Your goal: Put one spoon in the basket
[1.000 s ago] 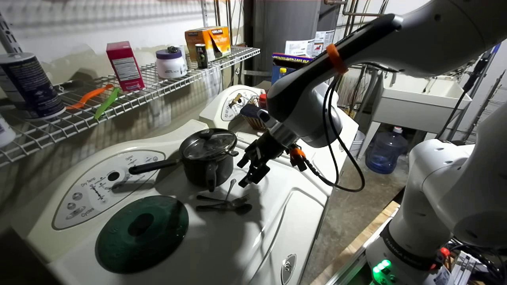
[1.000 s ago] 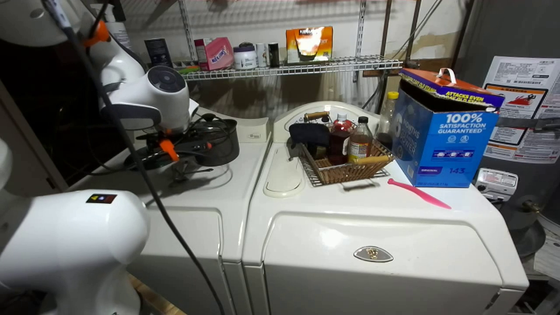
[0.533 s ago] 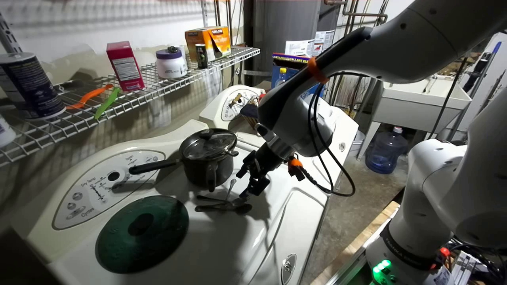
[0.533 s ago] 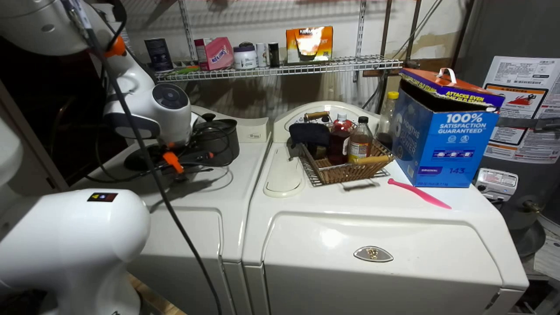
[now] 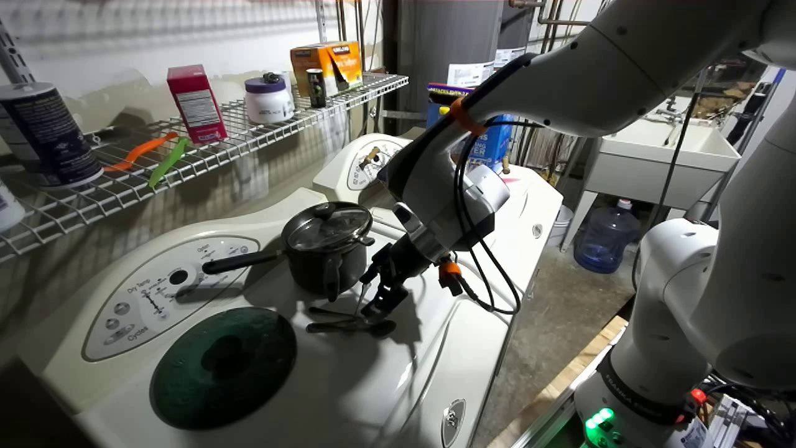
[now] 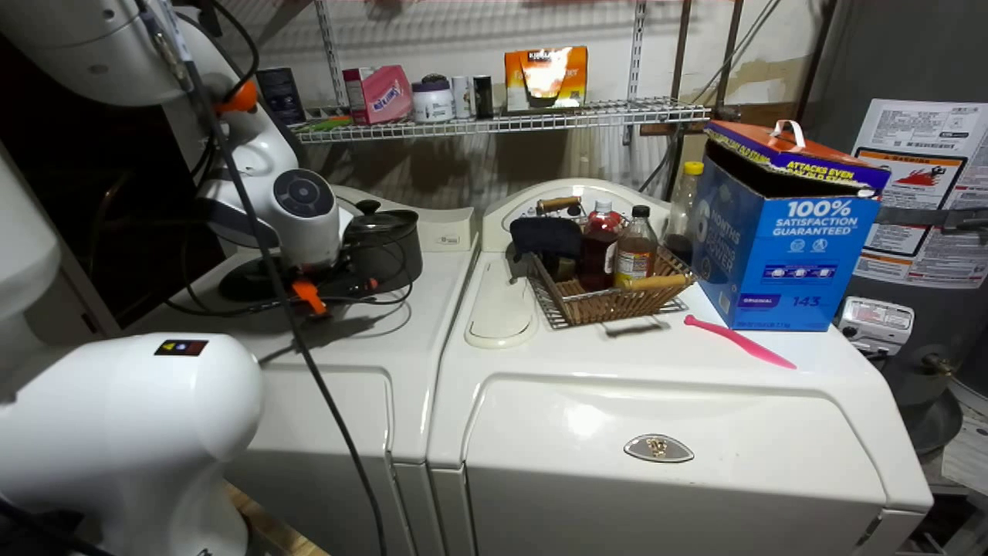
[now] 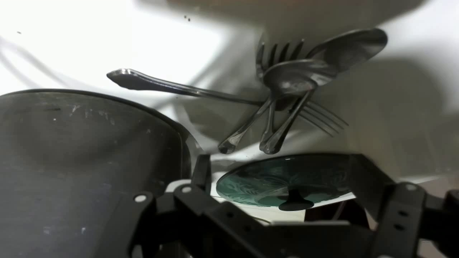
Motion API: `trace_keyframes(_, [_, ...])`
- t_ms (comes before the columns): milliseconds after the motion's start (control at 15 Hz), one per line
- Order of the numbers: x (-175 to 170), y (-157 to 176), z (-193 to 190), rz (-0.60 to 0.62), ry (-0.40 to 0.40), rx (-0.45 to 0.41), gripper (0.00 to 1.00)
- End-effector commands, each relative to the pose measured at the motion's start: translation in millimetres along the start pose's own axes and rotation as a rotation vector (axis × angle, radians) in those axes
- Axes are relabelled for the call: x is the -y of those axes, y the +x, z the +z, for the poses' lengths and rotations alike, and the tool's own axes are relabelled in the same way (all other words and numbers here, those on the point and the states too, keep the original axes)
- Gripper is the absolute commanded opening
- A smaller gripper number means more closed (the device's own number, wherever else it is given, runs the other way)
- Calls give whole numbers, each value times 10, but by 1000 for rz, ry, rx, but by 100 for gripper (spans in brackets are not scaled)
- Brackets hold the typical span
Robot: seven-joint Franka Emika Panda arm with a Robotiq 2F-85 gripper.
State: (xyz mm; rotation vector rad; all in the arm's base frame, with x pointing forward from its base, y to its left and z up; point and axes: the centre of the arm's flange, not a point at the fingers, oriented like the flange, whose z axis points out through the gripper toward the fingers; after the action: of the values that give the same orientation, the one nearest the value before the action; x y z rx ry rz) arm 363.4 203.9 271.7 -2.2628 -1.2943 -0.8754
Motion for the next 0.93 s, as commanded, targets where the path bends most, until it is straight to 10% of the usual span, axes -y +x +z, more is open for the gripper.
trace_keyframes(0, [-40, -59, 350, 9, -28, -8, 92])
trace_keyframes(333, [-59, -93, 549, 17, -37, 5, 54])
trace_keyframes(867, [-23, -83, 635, -5, -60, 5, 29])
